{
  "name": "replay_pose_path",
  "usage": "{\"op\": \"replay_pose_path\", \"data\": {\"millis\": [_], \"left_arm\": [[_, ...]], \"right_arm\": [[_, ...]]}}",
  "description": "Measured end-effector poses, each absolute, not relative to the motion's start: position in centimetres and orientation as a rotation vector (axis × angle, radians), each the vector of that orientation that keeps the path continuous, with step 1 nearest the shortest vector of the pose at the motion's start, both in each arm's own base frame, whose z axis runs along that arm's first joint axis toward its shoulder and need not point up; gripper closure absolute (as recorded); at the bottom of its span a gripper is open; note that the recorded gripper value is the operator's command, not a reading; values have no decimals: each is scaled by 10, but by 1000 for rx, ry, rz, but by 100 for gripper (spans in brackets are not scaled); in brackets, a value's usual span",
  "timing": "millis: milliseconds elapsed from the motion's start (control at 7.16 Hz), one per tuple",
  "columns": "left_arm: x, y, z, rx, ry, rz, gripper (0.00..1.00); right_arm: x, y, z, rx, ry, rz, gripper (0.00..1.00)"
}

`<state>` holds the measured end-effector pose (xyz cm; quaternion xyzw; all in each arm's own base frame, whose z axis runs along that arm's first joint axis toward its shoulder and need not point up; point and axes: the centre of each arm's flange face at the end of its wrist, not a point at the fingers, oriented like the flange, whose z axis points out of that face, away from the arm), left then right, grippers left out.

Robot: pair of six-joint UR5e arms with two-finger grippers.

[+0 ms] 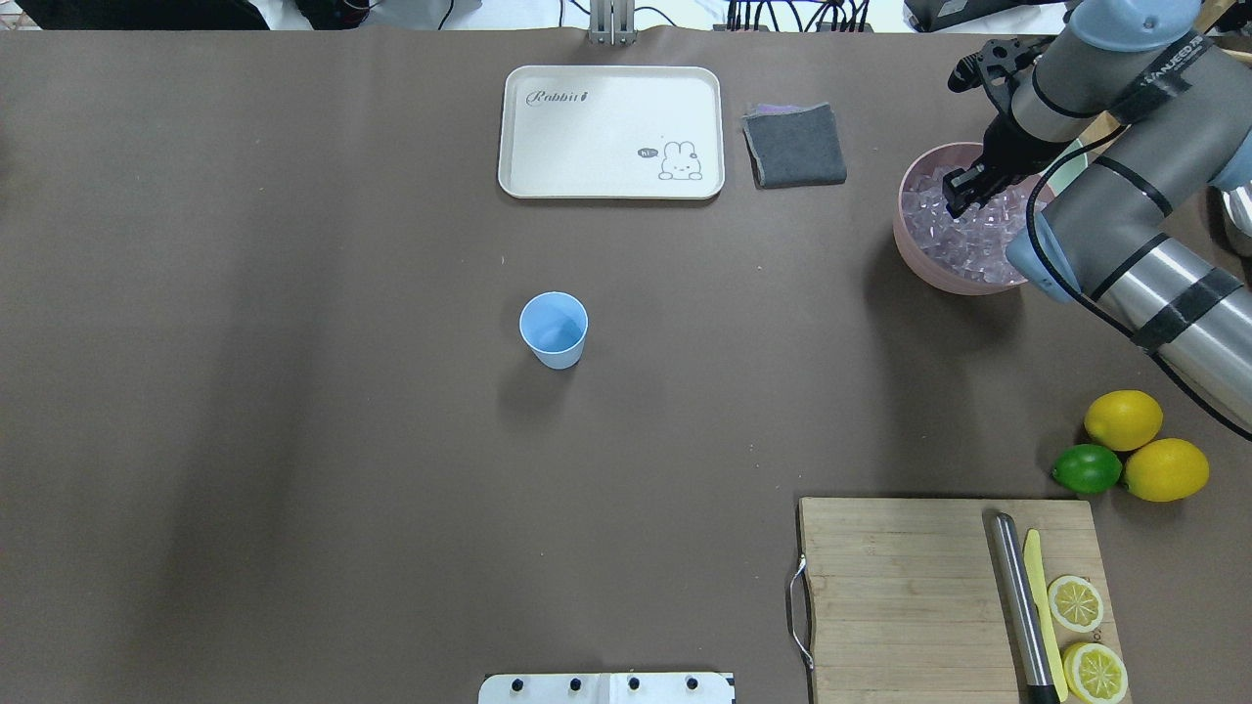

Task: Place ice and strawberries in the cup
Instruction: 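Lower the right gripper into the ice and grasp an ice cube, then carry the ice cube with the right gripper over the light-blue cup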

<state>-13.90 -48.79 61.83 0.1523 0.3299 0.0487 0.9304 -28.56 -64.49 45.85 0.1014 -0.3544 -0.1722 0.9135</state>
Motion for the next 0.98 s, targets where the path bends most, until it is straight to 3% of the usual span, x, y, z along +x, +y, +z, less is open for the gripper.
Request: {"op": "replay_pose_path", "data": {"millis": [419, 698, 977], "left_arm": [[-139, -488, 619, 309, 676, 99, 2], [-139, -488, 621, 306, 678, 98, 2], [-139, -489, 622, 303, 680, 96, 2]], "right_arm": [[-248, -653, 415, 230, -757, -315, 100], [-246, -647, 332, 226, -832, -261, 100], [-307, -612, 240, 159, -958, -144, 100]]}}
